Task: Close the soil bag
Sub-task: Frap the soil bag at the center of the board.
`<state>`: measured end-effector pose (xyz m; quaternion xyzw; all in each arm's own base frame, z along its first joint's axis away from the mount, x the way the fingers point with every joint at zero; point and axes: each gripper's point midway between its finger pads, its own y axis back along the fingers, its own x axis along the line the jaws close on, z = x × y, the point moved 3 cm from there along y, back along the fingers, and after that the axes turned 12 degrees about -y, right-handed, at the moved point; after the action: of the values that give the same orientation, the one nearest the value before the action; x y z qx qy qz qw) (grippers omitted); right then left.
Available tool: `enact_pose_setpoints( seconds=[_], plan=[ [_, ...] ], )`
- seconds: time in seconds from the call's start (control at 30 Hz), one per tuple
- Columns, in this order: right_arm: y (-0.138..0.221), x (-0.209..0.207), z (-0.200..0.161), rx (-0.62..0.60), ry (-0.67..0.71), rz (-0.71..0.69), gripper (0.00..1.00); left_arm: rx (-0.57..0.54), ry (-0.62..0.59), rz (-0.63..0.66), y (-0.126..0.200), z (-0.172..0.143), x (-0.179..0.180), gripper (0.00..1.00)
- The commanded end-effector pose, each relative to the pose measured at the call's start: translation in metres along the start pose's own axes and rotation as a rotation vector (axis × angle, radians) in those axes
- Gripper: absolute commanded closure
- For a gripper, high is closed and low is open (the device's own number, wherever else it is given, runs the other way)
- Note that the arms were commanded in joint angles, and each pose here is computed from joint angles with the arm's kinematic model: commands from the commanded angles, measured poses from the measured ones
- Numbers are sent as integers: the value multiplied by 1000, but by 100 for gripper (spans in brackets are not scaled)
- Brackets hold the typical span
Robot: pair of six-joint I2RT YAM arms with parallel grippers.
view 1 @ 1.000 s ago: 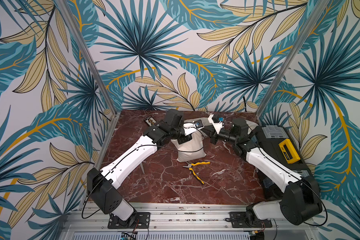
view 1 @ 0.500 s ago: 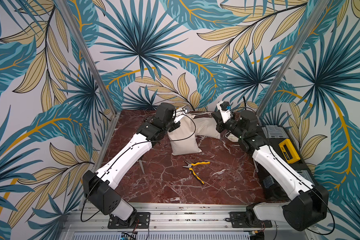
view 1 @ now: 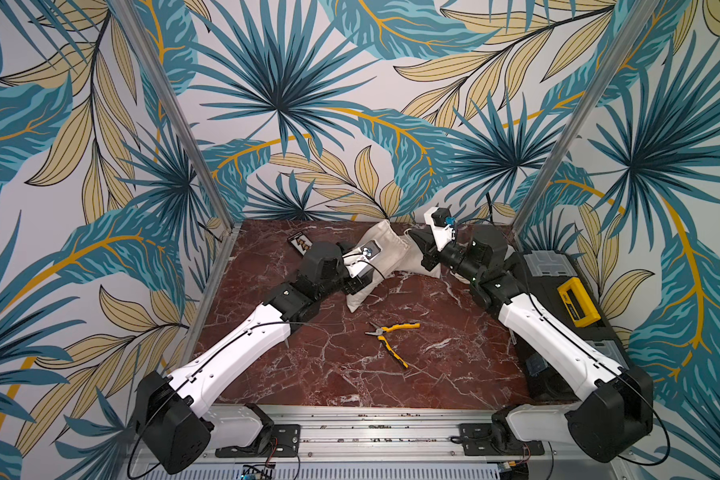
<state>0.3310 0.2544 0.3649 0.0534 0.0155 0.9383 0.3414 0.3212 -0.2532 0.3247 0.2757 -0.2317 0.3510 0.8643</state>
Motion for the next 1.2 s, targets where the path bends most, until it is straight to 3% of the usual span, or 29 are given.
enact_pose_setpoints(
  seconds=[0.0,0.1,0.3,0.6,0.7,0.8,0.93,1.17],
  plan=[
    [17,11,15,-60,23,11,100,-209,27,-51,-6,51,-7,17],
    [25,13,11,-19,15,-7,100,-241,25,-47,-21,65,-13,16],
    [45,10,9,-12,16,-69,100,-253,56,112,-45,66,6,16],
    [48,12,0,23,-3,-63,100,-369,48,-20,-61,90,-8,36],
    [49,11,1,19,0,-72,100,-372,46,-51,-67,88,-14,49],
    [57,8,9,-11,4,-114,100,-274,61,22,-83,68,-10,69],
    [84,3,30,-86,14,-207,100,-102,64,109,-108,29,-9,79],
    [142,2,61,-222,30,-348,100,194,81,252,-139,-44,-6,76]
  ],
)
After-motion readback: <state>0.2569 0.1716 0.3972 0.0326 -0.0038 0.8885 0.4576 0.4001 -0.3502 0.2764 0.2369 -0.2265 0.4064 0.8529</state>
